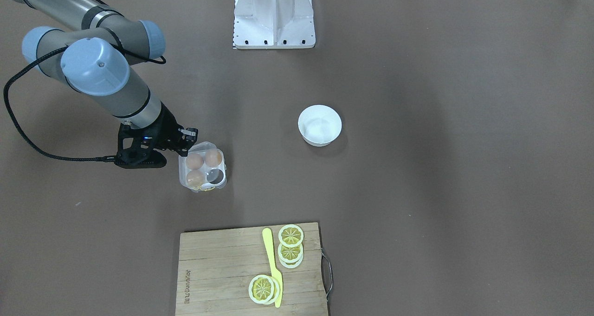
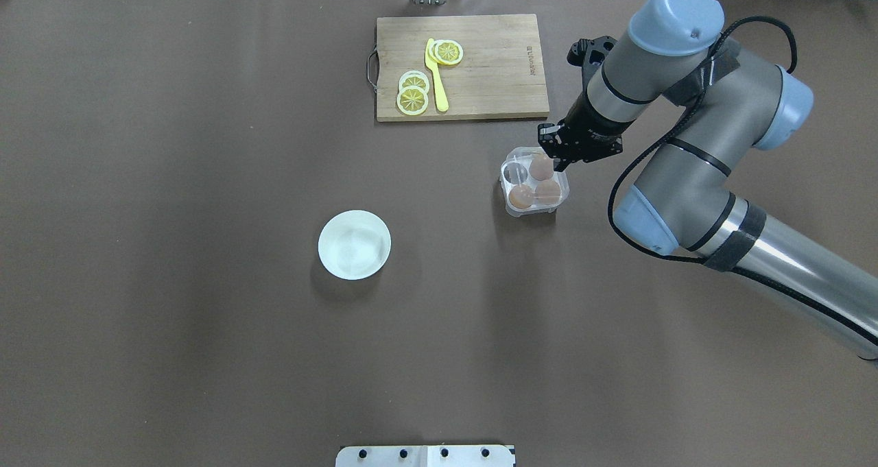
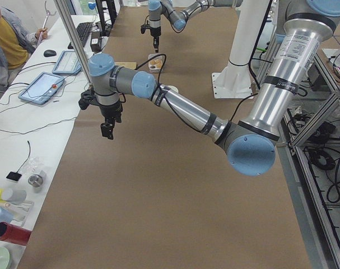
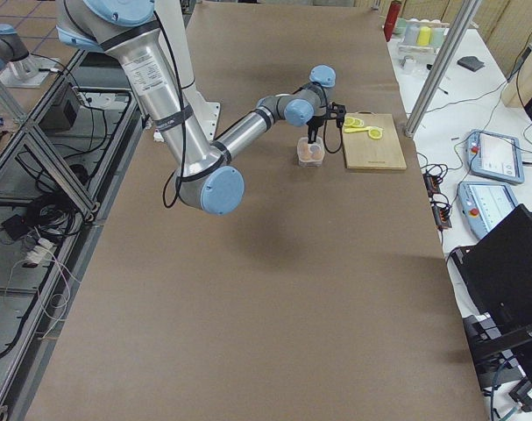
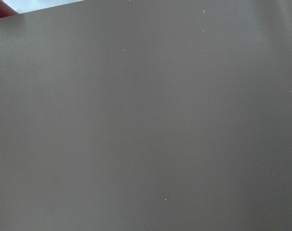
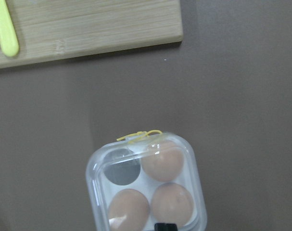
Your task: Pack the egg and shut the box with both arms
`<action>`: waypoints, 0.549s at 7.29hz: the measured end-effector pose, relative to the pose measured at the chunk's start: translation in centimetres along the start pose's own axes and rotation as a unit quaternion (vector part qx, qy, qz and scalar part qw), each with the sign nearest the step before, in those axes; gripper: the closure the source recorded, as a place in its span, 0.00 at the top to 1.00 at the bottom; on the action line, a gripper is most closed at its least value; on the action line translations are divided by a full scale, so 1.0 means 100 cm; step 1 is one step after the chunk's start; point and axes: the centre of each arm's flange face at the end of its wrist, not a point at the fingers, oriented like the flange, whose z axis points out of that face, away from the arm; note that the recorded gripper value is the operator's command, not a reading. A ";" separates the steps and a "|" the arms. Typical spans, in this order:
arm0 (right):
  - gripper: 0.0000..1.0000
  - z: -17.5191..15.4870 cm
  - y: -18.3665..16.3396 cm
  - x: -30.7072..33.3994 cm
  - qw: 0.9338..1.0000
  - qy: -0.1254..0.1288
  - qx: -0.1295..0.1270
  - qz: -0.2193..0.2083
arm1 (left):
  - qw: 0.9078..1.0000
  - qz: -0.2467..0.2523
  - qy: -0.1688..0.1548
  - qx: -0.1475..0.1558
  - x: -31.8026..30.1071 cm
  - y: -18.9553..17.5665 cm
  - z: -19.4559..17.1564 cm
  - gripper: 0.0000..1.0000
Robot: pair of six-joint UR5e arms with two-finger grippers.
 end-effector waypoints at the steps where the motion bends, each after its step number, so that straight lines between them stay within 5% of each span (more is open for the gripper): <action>1: 0.00 -0.001 0.000 -0.009 1.000 -0.006 0.001 0.005 | 1.000 -0.002 0.000 0.001 -0.001 -0.002 -0.001 0.97; 4: 0.00 -0.057 -0.045 0.044 0.999 -0.017 0.023 0.027 | 1.000 -0.011 0.005 0.002 -0.012 0.001 -0.003 0.97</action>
